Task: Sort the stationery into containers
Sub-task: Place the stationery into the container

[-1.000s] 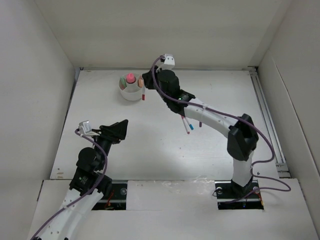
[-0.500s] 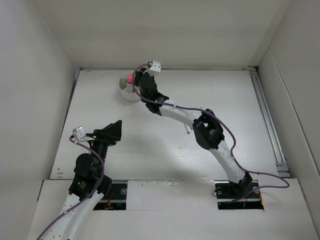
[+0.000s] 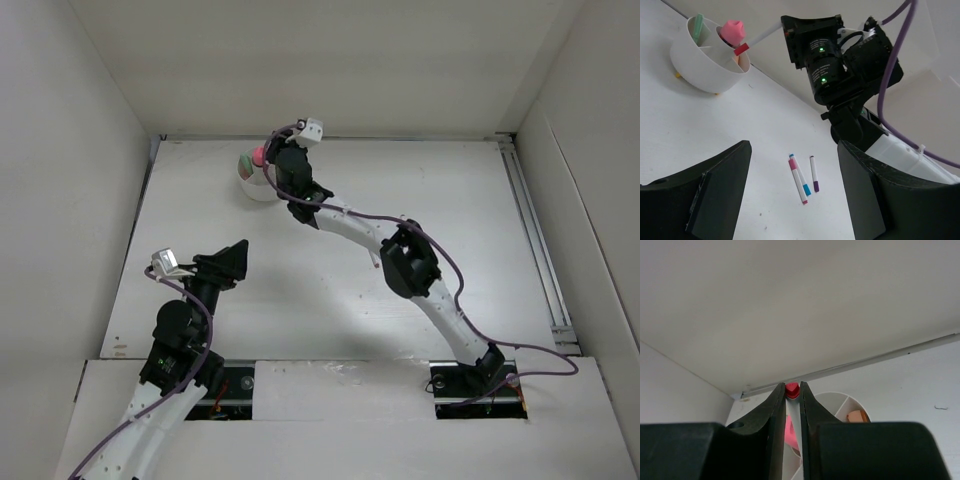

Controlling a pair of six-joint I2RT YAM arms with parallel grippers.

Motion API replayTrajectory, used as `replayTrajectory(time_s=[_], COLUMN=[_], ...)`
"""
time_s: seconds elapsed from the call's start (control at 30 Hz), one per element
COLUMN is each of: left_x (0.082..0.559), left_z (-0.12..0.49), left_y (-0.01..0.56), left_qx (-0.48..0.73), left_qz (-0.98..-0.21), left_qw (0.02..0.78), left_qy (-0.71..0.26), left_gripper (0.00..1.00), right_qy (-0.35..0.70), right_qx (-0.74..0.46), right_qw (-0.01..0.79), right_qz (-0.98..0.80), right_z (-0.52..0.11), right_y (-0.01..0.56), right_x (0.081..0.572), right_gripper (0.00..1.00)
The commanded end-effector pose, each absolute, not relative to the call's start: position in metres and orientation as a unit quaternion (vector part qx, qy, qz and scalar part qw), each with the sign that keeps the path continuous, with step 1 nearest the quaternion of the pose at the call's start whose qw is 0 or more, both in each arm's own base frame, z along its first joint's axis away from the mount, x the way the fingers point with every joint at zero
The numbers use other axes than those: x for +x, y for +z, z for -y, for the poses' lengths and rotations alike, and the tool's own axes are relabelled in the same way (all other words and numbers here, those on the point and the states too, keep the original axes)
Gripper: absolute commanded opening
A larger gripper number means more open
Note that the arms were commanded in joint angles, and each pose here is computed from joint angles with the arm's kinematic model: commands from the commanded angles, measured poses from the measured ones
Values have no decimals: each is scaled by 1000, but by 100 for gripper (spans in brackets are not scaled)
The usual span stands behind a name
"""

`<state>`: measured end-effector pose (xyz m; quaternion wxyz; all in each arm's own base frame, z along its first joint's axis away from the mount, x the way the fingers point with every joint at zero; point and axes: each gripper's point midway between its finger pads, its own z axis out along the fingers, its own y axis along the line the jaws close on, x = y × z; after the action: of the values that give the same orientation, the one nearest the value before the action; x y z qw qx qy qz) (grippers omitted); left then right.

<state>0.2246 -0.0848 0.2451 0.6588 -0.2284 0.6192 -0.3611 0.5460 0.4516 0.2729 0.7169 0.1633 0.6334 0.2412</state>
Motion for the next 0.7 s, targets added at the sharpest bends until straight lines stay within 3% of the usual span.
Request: replayTrajectory(time_s=[0.0, 0.23, 0.33, 0.37, 0.4, 0.5, 0.67], left_x=[223, 223, 223, 223, 223, 223, 224], left_z=[88, 88, 88, 88, 88, 90, 90], left_y=[256, 253, 253, 253, 253, 251, 249], left_qx=[-225, -225, -225, -225, -225, -221, -222], left_qz=[-603, -603, -603, -603, -603, -604, -608], left_qw=[664, 664, 664, 664, 664, 662, 660], left_qy=[-381, -381, -381, -381, -381, -383, -381], left_gripper=[66, 66, 66, 66, 66, 66, 66], right_qy=[244, 231, 231, 227, 228, 245, 271], right_qx=[168, 155, 155, 152, 158, 158, 148], right_qw=[723, 715, 715, 713, 715, 719, 722], right_qz=[-624, -641, -641, -646, -641, -631, -619], right_z=[-453, -456, -455, -453, -450, -447, -434], right_y=[274, 249, 250, 248, 252, 273, 320], right_x=[549, 551, 550, 548, 547, 533, 513], right_gripper=[0, 0, 17, 25, 42, 58, 66])
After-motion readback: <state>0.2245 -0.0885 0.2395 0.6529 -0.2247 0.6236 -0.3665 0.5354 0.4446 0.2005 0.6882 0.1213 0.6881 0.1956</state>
